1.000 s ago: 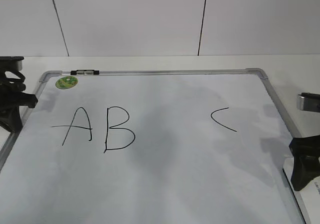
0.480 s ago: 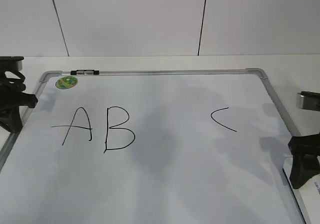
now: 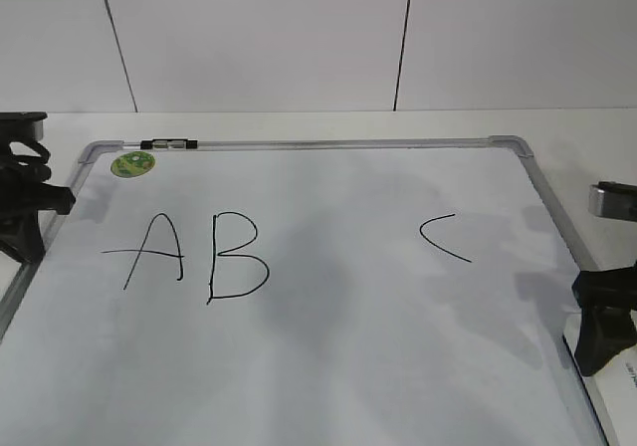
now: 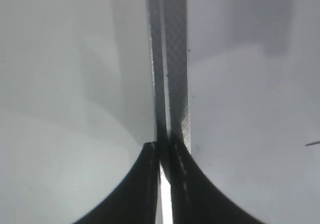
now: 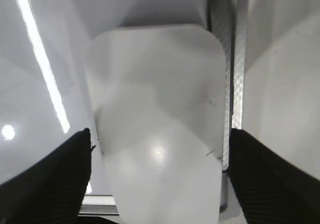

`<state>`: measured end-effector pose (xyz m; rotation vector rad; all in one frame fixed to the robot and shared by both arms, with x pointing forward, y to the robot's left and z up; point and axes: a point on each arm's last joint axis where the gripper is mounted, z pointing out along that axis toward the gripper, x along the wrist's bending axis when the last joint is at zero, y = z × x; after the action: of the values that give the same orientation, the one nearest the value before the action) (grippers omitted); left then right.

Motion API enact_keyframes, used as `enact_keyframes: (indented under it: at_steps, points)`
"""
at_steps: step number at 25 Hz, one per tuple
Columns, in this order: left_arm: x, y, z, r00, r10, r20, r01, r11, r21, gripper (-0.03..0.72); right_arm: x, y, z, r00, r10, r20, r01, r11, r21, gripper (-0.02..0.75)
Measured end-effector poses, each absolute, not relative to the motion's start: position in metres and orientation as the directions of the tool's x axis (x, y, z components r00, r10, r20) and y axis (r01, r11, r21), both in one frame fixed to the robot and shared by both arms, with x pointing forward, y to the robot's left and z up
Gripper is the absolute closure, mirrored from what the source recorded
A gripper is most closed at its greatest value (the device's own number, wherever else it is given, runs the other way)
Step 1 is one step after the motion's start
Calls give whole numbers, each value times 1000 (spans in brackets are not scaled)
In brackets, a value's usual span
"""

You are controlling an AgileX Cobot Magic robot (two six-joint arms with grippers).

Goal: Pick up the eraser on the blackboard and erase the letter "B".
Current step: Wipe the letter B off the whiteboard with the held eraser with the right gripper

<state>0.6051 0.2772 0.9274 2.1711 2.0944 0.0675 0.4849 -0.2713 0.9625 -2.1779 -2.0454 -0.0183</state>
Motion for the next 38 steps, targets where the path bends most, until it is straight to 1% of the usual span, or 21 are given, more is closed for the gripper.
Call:
enact_keyframes:
  at_steps: [3,7,11,14,16,21,31,38]
  points:
    - [605,277,927,36,998,-58,992,-29,124,669,486,-271,958,70,991,111,991,-57,-121,78]
    - [606,277,927,34,998,-61,992,-26,126,671,488,-271,944,76,992,103,981,-56,-185,78]
    - [606,276,927,32,997,-63,992,-24,126,671,489,-271,942,77,992,102,978,-55,-203,82]
    - [606,277,927,31,998,-63,992,-23,126,671,488,-271,942,78,992,103,976,-55,-211,115]
    - [606,277,927,30,998,-63,992,-22,128,671,488,-271,942,79,991,104,976,-56,-211,154]
    - [606,277,927,29,997,-65,991,-21,130,671,489,-271,943,69,992,103,976,-46,-215,187]
    - [606,277,927,29,997,-65,991,-20,132,672,494,-271,948,66,993,98,974,-42,-224,193]
    - [606,277,927,28,997,-66,991,-19,133,672,491,-271,950,69,993,99,964,-40,-265,193]
